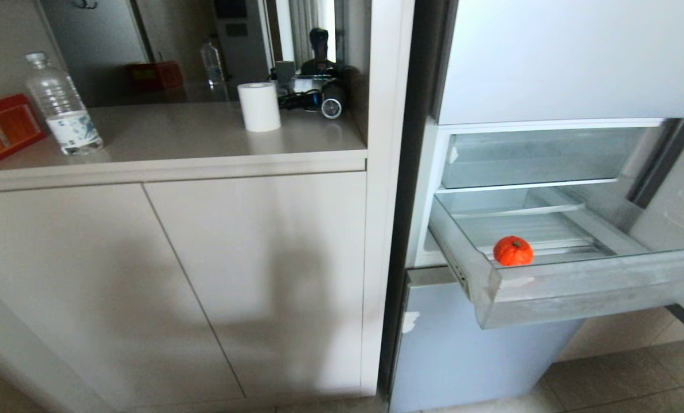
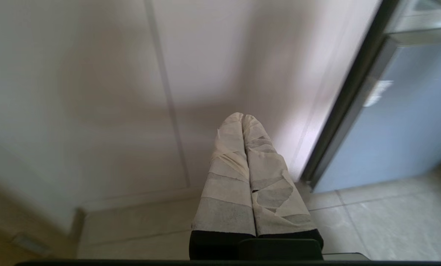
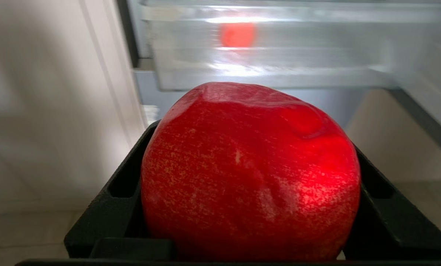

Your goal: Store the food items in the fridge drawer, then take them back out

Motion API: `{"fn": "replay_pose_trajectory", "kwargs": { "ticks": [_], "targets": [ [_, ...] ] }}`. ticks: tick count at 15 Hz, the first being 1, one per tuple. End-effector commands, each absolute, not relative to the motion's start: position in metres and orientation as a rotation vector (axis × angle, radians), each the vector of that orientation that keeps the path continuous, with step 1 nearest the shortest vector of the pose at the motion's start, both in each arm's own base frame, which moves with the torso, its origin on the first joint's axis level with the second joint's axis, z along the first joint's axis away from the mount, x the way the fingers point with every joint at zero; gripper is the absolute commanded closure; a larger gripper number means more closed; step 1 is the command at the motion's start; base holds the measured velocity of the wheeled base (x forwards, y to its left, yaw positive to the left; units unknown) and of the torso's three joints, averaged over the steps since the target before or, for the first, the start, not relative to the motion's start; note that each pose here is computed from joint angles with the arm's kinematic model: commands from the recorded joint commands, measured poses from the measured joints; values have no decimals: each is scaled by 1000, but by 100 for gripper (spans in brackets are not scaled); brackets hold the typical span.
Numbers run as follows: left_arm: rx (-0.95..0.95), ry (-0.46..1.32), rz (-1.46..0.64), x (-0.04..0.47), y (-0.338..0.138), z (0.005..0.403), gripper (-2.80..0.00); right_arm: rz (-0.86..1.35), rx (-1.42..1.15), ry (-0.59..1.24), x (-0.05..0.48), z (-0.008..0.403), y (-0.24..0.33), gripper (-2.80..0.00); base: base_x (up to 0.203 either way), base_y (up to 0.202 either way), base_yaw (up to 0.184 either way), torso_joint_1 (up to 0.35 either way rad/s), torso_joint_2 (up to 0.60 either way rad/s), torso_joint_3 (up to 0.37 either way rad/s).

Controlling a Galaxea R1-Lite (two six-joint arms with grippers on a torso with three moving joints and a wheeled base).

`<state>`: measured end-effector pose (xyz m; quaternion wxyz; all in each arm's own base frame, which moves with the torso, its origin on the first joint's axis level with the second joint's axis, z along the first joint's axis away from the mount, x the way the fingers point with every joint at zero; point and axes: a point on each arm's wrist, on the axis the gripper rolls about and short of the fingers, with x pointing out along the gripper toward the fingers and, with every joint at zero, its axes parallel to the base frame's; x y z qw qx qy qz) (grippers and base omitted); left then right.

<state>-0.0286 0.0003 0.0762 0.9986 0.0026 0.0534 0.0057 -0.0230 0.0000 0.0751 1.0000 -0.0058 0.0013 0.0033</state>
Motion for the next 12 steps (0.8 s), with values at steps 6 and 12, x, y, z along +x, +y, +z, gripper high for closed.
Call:
{"fn": "replay_pose_trajectory", "kwargs": {
  "ticks": [6, 12],
  "targets": [
    [5, 107, 12, -29, 0, 76, 0, 8, -14, 3, -23, 75, 0, 0, 1, -3, 60, 2, 0, 1],
    [5, 107, 12, -29, 0, 76, 0, 8, -14, 3, -23, 75, 0, 0, 0, 0, 0, 0, 0, 0]
  ]
}}
